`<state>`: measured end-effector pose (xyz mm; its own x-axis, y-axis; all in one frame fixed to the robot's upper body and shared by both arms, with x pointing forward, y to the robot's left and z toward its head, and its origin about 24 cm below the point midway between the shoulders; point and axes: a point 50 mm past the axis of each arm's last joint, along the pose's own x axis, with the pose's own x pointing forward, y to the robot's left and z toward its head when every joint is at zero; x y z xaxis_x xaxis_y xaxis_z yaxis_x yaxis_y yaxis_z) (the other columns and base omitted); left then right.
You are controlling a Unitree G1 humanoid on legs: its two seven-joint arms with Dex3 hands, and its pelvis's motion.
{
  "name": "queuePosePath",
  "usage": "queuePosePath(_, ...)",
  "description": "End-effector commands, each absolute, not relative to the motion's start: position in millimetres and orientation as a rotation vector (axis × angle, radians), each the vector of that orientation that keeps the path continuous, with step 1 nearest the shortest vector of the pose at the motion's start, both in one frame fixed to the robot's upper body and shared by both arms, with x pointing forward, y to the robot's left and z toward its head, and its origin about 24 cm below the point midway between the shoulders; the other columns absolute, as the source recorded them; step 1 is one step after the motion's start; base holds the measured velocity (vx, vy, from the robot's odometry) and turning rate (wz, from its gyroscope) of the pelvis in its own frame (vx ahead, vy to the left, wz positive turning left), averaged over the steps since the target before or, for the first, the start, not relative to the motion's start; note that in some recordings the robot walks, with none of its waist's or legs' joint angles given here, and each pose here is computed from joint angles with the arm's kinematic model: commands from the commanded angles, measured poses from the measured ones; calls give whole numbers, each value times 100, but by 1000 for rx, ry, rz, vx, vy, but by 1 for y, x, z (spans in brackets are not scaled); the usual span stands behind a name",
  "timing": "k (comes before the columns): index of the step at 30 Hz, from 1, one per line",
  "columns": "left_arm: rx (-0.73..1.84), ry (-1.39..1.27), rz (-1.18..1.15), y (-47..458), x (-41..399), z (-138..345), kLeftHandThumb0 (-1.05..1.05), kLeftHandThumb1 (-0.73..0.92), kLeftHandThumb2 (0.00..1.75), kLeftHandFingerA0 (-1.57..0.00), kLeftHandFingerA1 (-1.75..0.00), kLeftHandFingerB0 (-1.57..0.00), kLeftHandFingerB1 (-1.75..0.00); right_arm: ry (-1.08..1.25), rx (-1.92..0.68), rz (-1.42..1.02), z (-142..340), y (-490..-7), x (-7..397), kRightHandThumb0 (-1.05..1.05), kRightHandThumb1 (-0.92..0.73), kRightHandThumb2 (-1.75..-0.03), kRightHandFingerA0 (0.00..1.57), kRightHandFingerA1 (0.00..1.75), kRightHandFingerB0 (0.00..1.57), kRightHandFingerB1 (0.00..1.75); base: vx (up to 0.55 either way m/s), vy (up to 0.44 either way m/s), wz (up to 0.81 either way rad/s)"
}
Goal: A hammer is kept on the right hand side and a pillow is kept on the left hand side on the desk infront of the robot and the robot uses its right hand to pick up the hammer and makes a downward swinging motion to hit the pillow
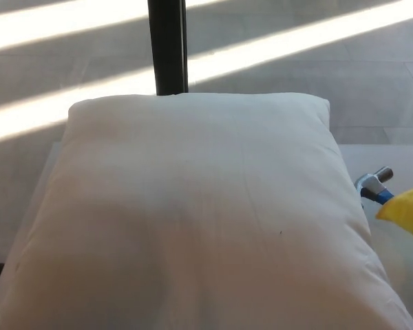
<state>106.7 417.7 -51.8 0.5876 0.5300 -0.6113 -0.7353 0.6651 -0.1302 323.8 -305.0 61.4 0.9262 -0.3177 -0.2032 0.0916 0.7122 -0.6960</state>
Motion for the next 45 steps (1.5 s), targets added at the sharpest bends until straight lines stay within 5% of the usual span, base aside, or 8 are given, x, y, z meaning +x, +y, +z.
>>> queuePosePath(1,-368,561,766,423,102,-48,-63,71,62,-49,-55,-56,-43,226,-715,-281,86,-306,334,-16,-56,-105,101,174,75,140,0,0,0)
queuePosePath(15,-371,580,776,421,93,-53,-63,72,62,-49,-54,-55,-44,46,-308,-362,136,-293,352,-16,-44,-124,101,175,82,164,0,0,0)
queuePosePath(16,-378,572,775,421,92,-53,-63,71,62,-48,-54,-57,-45,37,-288,-369,142,-295,352,-24,-46,-120,128,147,111,135,0,0,0)
queuePosePath(17,-387,569,784,422,91,-52,-63,71,62,-54,-58,-61,-47,7,-231,-394,157,-299,355,-17,-46,-121,103,175,76,175,0,0,0)
queuePosePath(19,-375,577,792,422,92,-52,-62,72,62,-56,-57,-59,-46,-23,-211,-385,170,-297,355,-28,-45,-123,130,149,111,139,0,0,0)
queuePosePath(20,-372,577,791,423,89,-52,-62,73,62,-53,-58,-57,-45,-34,-182,-362,175,-291,357,-19,-45,-132,106,175,78,175,0,0,0)
queuePosePath(28,-369,582,782,423,89,-51,-63,73,62,-45,-55,-51,-44,4,147,-202,180,-242,356,-23,-47,-132,103,175,70,175,0,0,0)
queuePosePath(45,-381,598,805,421,83,-56,-62,74,62,-45,-53,-48,-41,294,646,117,166,-101,343,-44,-92,-69,107,175,64,175,0,0,0)
